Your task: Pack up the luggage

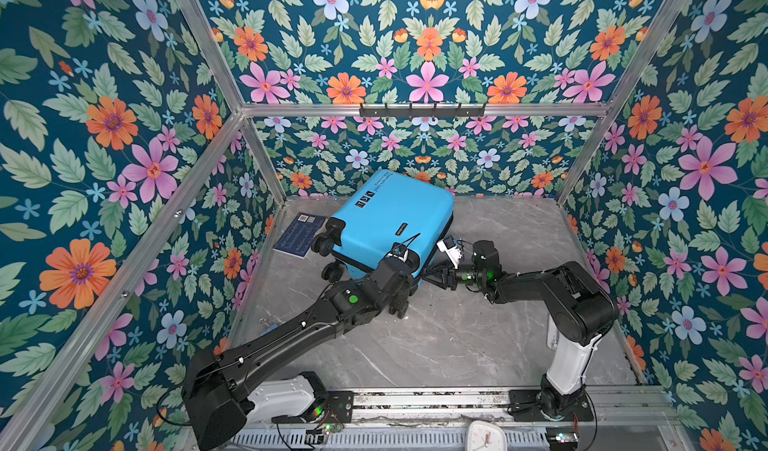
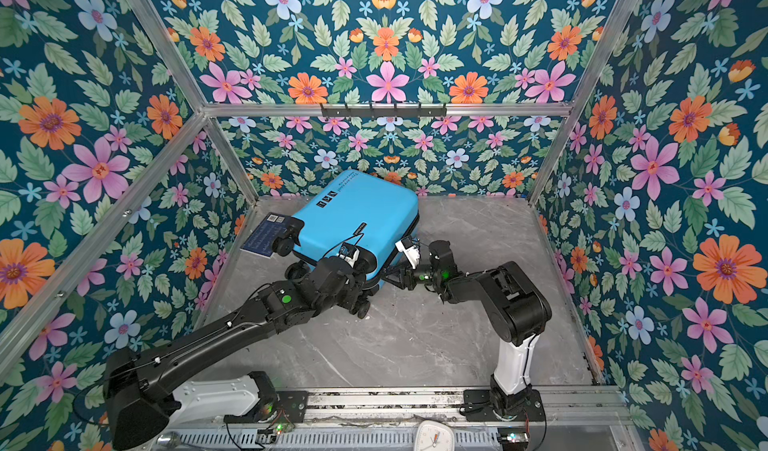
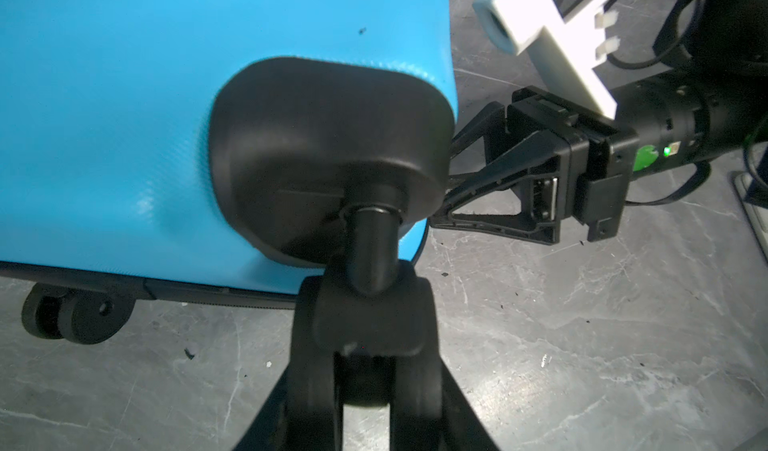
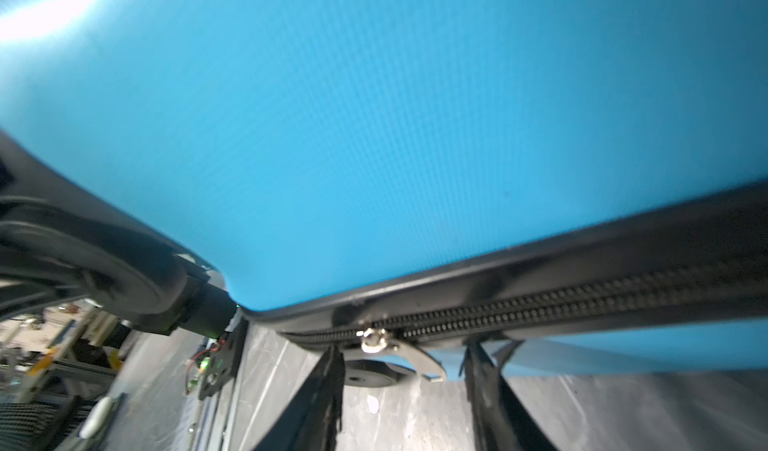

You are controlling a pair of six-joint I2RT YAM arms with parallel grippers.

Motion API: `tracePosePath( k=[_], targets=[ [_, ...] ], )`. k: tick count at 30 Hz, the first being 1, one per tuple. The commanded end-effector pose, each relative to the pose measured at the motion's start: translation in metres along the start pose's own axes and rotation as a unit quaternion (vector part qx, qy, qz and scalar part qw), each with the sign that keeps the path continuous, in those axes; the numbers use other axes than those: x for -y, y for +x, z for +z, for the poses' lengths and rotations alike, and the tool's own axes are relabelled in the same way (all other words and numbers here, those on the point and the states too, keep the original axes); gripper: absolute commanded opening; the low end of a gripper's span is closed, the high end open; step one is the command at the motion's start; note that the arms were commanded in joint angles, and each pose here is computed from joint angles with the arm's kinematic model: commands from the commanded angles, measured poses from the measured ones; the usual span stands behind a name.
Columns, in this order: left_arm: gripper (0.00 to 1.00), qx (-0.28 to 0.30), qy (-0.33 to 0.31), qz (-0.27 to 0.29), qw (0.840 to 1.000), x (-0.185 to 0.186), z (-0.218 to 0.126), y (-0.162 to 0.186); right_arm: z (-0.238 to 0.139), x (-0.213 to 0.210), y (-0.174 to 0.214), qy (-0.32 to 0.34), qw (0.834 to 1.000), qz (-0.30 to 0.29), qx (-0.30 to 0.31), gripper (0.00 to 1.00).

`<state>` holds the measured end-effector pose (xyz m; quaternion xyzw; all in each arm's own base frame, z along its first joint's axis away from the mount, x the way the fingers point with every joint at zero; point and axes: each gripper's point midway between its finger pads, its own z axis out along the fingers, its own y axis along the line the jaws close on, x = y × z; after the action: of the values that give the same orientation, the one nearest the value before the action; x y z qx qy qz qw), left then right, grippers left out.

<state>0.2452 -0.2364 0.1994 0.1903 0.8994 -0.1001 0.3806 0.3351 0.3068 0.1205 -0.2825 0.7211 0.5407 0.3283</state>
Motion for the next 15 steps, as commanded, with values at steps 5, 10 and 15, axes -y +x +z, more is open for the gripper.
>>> tracePosePath(
  k=[5,10,15],
  targets=[
    [0.0,0.009,-0.024,-0.023,0.999,-0.0099,-0.0033,-0.003,0.0021,-0.0123,-0.0234,-0.039,0.998,-0.028,0.036,0.42],
    [0.0,0.008,-0.023,-0.026,0.999,-0.0092,-0.0029,-0.0041,0.0029,-0.0112,-0.0221,-0.041,0.998,-0.019,0.034,0.36],
    [0.0,0.007,-0.024,-0.025,0.999,-0.0083,-0.002,-0.0056,0.0044,-0.0128,-0.0214,-0.048,0.998,-0.018,0.037,0.27]
  ],
)
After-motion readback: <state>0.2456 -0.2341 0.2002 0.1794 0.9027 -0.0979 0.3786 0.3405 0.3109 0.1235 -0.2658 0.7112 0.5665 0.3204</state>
